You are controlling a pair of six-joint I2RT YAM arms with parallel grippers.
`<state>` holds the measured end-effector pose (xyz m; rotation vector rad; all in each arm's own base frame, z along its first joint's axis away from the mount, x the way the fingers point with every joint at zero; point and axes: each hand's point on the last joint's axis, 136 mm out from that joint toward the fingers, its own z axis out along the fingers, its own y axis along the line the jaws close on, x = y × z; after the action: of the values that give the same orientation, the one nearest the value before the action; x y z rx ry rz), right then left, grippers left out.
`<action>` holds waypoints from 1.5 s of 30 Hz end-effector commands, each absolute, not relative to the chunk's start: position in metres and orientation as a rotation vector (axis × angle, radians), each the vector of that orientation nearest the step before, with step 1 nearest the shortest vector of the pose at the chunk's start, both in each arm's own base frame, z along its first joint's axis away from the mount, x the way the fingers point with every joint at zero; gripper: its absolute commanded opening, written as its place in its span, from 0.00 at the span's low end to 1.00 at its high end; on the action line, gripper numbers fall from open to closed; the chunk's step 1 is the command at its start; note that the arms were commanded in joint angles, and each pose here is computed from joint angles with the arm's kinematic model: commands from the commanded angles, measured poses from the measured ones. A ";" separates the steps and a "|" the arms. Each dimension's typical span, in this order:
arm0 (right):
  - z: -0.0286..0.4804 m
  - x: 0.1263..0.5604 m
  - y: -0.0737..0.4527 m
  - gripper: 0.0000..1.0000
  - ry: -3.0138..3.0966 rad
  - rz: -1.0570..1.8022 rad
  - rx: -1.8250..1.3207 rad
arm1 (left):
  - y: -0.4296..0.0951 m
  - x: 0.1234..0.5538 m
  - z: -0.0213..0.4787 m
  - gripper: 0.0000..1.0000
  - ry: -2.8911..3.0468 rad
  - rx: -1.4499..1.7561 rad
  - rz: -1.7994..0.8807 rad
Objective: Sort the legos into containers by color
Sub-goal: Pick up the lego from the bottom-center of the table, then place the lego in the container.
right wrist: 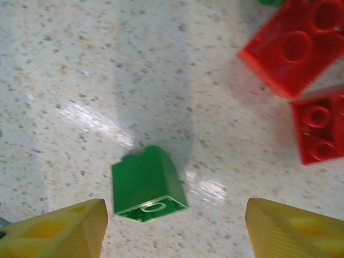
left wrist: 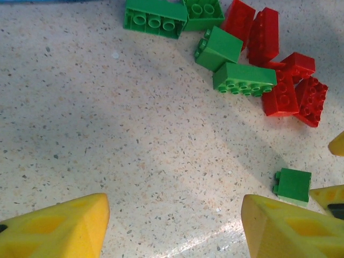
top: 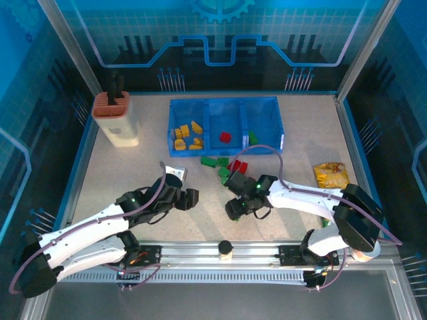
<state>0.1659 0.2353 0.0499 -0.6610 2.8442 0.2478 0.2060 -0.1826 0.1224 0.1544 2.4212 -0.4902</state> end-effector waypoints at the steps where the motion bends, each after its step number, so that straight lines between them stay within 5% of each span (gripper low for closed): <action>1: 0.039 0.158 0.255 0.70 2.856 0.307 -0.707 | -0.193 0.207 0.134 0.67 2.391 0.147 -0.565; 7: 0.018 0.155 0.254 0.63 2.894 0.240 -0.706 | -0.190 0.204 0.130 0.67 2.396 0.120 -0.570; 14: 0.038 0.172 0.261 0.27 2.834 0.191 -0.700 | -0.187 0.204 0.128 0.67 2.398 0.117 -0.556; 23: 0.192 0.311 0.188 0.25 2.456 0.240 -0.229 | -0.196 0.198 0.125 0.67 2.413 0.224 -0.481; 33: 0.182 0.435 0.137 0.27 2.474 0.185 0.014 | -0.222 0.175 0.104 0.67 2.461 0.286 -0.479; 39: 0.161 0.468 0.132 0.35 2.527 0.158 0.053 | -0.225 0.173 0.106 0.67 2.455 0.288 -0.486; 42: 0.167 0.471 0.131 0.76 2.523 0.148 0.063 | -0.230 0.176 0.111 0.68 2.439 0.295 -0.494; 45: 0.192 0.462 0.135 0.89 2.461 0.166 0.052 | -0.238 0.180 0.113 0.72 2.435 0.310 -0.495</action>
<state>0.4673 0.1317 0.1545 0.0659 2.5341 0.1477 0.1716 -0.2261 0.1002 0.3277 2.4732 -0.4744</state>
